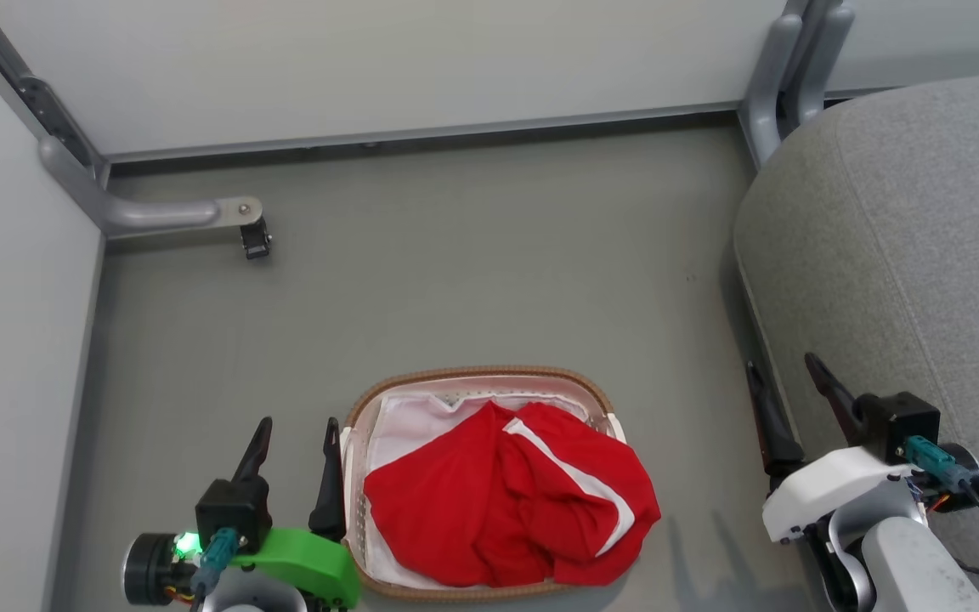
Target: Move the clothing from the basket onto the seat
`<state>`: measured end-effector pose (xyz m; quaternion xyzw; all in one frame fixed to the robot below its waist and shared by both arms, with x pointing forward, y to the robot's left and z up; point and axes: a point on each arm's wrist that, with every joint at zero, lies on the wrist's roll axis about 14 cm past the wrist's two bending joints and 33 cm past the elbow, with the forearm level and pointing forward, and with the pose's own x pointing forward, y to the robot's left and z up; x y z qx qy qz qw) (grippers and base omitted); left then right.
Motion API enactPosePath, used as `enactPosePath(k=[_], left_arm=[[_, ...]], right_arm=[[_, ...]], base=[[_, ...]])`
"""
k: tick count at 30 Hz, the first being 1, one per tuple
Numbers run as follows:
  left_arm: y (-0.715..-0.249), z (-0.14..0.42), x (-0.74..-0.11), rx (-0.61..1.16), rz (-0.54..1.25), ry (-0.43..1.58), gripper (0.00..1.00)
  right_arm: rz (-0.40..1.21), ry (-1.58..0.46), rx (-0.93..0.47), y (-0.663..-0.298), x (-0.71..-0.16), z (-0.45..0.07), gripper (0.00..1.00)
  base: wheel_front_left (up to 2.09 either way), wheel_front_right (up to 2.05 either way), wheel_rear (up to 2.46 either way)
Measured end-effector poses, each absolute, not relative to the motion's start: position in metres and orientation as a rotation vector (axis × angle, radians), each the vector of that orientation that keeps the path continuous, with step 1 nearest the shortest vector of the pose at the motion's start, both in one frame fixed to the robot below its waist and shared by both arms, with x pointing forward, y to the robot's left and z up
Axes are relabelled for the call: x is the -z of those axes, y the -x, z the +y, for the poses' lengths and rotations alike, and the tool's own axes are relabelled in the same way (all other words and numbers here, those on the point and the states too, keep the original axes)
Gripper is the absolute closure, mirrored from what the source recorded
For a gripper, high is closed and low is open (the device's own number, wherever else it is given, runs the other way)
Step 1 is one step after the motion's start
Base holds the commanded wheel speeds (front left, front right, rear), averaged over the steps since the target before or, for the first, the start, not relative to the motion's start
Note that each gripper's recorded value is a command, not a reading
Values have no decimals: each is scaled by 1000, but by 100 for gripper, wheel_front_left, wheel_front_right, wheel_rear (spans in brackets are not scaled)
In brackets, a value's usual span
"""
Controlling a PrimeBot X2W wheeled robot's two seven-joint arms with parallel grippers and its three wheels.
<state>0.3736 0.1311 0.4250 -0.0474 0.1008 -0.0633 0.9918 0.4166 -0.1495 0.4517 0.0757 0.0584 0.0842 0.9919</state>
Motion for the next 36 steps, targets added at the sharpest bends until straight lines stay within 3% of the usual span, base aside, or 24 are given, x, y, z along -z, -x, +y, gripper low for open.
enactPosePath(k=[18,36], left_arm=[[-435,67,-363,355,304,21,0],[-439,11,-291,548,457,43,0]], right_arm=[[135,-22,-188,-473,-414,-153,0],[211,-5,-165,-486,-370,-163,0]], base=[[0,0,0],[0,0,0]])
